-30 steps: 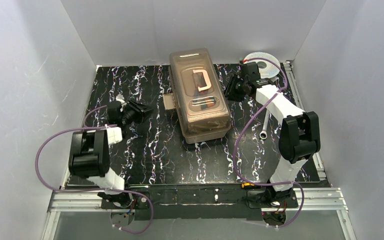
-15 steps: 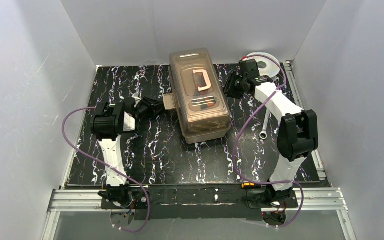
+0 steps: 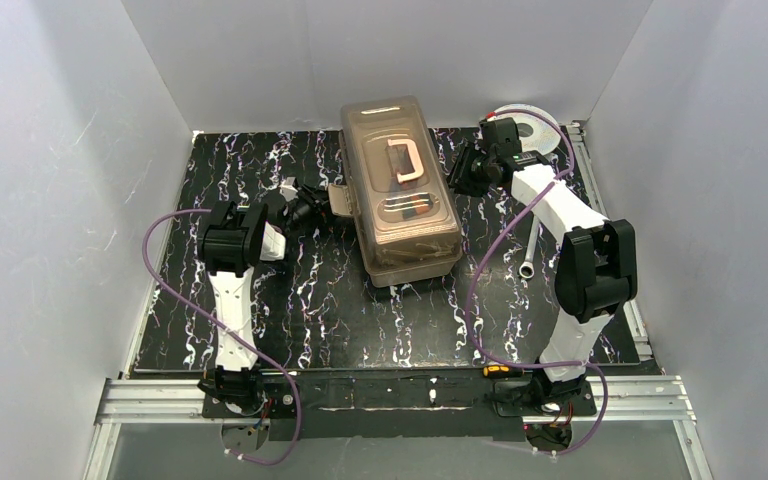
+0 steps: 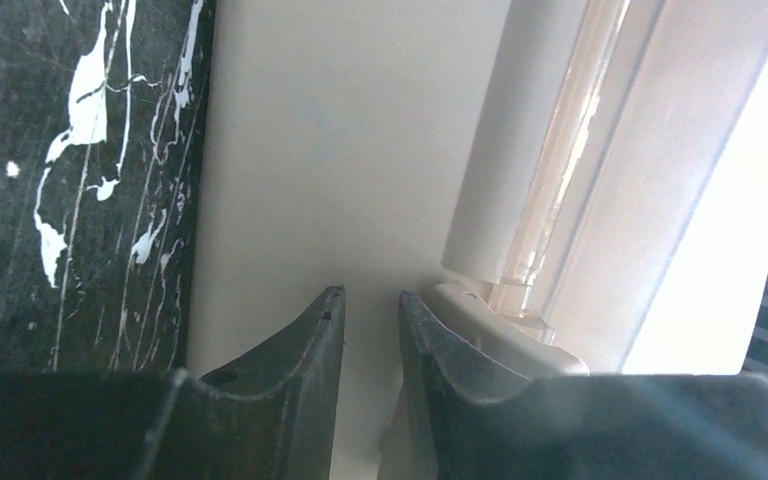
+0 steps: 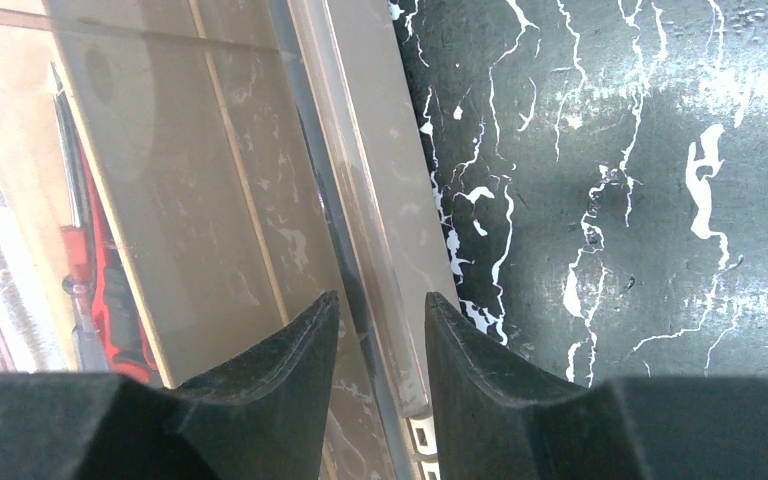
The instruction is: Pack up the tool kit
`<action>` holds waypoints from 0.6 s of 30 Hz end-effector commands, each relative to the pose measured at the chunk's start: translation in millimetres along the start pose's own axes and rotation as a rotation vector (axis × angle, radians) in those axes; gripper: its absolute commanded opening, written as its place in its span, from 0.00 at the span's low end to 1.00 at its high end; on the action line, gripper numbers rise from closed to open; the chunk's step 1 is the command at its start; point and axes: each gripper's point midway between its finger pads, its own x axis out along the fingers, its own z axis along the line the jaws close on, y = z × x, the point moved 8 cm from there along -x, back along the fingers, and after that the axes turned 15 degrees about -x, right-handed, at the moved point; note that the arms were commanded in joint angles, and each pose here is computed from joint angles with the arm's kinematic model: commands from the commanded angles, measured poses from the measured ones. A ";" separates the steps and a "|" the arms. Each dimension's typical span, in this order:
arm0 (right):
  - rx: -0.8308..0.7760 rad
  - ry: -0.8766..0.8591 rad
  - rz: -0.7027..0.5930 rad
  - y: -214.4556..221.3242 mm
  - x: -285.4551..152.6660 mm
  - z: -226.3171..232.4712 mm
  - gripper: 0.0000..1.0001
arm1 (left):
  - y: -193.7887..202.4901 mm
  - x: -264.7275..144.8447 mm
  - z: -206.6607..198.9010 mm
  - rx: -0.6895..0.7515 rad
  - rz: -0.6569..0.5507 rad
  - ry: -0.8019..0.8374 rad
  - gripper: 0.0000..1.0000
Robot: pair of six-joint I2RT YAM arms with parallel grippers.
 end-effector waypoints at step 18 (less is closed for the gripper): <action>-0.013 -0.103 -0.021 -3.4 -5.2 14.5 0.45 | 39.0 -6.4 -41.1 0.201 0.062 -0.007 0.23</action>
